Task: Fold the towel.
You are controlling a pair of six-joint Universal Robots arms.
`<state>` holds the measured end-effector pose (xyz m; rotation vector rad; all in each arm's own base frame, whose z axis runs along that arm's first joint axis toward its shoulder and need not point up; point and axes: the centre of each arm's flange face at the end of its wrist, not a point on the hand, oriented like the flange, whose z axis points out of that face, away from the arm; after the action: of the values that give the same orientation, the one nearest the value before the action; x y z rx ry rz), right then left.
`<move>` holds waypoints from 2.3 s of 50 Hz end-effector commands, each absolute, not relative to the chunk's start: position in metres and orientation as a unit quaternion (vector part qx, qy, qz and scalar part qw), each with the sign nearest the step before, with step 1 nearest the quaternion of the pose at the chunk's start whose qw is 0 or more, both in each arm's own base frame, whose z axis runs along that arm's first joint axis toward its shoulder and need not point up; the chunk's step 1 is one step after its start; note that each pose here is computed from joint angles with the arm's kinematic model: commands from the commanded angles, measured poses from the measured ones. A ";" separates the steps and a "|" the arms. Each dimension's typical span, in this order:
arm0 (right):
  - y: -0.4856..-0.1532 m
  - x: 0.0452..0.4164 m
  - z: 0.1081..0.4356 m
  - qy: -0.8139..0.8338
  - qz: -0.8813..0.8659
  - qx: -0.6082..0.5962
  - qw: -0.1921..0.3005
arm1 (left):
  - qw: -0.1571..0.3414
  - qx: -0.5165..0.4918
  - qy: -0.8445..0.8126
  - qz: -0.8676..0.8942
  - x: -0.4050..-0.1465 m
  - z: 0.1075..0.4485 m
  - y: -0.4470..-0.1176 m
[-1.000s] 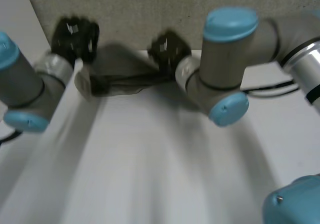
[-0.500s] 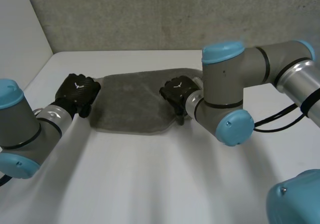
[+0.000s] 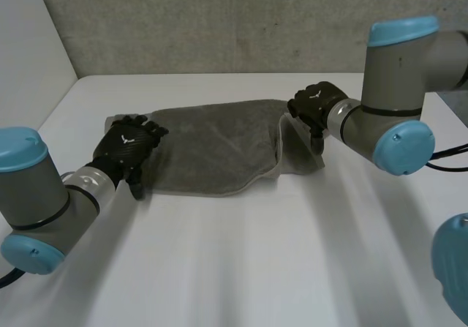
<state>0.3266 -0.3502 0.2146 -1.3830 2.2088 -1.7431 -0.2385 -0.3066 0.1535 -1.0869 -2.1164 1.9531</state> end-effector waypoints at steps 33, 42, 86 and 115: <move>-0.376 0.378 0.143 0.544 -0.638 -0.546 0.002 | 0.020 -0.335 -0.728 0.598 -0.221 0.119 -0.355; -0.413 0.336 0.183 0.642 -0.667 -0.378 -0.001 | 0.027 -0.337 -0.722 0.603 -0.225 0.120 -0.363; -0.431 0.256 0.184 0.800 -0.577 -0.154 0.052 | 0.060 -0.304 -0.723 0.618 -0.271 0.133 -0.382; -0.319 0.241 0.322 0.722 -0.590 -0.362 -0.024 | 0.006 -0.276 -0.681 0.678 -0.210 0.287 -0.352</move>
<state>0.2412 -0.3251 0.3368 -0.9675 2.2570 -1.9122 -0.2257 -0.3416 0.3117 -0.8397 -1.9982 2.1909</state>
